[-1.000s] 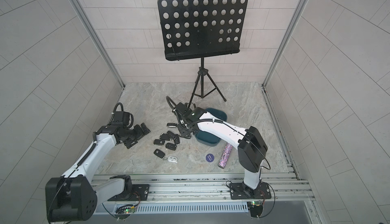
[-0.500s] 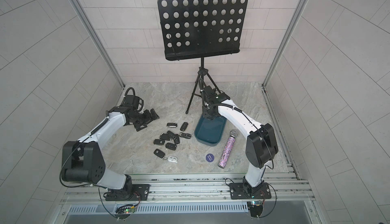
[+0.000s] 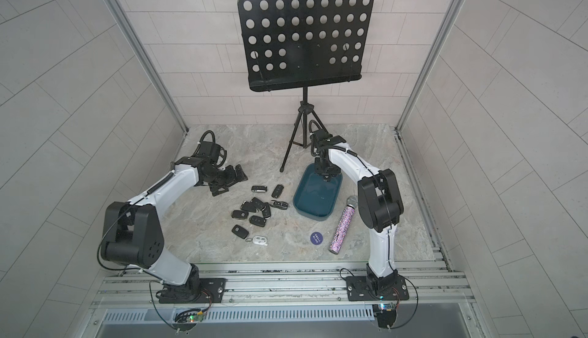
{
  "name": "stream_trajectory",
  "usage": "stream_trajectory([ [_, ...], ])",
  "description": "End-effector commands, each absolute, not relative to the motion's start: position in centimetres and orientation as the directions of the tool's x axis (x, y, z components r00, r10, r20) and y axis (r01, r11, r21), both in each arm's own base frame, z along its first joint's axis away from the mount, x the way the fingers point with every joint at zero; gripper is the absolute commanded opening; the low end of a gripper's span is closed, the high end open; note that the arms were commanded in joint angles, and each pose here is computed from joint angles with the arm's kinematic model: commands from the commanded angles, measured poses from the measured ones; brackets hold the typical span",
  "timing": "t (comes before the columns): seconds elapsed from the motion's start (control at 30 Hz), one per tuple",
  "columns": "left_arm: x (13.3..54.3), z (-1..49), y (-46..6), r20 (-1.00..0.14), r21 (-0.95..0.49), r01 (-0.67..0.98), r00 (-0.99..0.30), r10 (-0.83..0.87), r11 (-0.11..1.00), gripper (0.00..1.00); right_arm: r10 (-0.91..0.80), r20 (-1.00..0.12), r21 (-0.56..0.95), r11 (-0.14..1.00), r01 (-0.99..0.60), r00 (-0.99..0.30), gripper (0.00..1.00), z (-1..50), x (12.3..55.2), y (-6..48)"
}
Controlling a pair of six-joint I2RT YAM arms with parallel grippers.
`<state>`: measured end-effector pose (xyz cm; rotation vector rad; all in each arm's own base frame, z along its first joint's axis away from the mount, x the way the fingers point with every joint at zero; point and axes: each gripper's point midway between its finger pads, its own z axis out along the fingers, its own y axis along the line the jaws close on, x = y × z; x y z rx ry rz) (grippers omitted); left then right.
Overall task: Place the car key into the storage box
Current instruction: Place the car key in the storage box.
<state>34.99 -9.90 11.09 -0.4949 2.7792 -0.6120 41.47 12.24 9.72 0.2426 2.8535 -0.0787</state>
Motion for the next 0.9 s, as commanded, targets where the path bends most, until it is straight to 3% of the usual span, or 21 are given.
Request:
stream_trajectory([
  [0.0, 35.3, 11.9, -9.7, -0.191, -0.428, -0.252, -0.914, -0.359, 0.868, 1.0, 0.205, -0.255, -0.087, 0.968, 0.234, -0.945, 0.29, 8.5, 41.2, 11.1],
  [0.7, 34.9, 12.0, -9.2, -0.198, -0.404, -0.245, -0.917, -0.346, 0.881, 1.0, 0.286, -0.181, -0.151, 0.937, 0.314, -0.941, 0.3, 3.1, 40.5, 9.6],
  [0.77, 34.8, 12.1, -9.2, -0.198, -0.404, -0.245, -0.917, -0.345, 0.881, 1.0, 0.285, -0.182, -0.146, 0.939, 0.313, -0.941, 0.34, 3.2, 40.5, 9.7],
  [0.87, 34.7, 12.0, -9.2, -0.198, -0.401, -0.244, -0.918, -0.344, 0.883, 1.0, 0.285, -0.193, -0.131, 0.941, 0.312, -0.939, 0.49, 4.0, 40.5, 9.8],
])
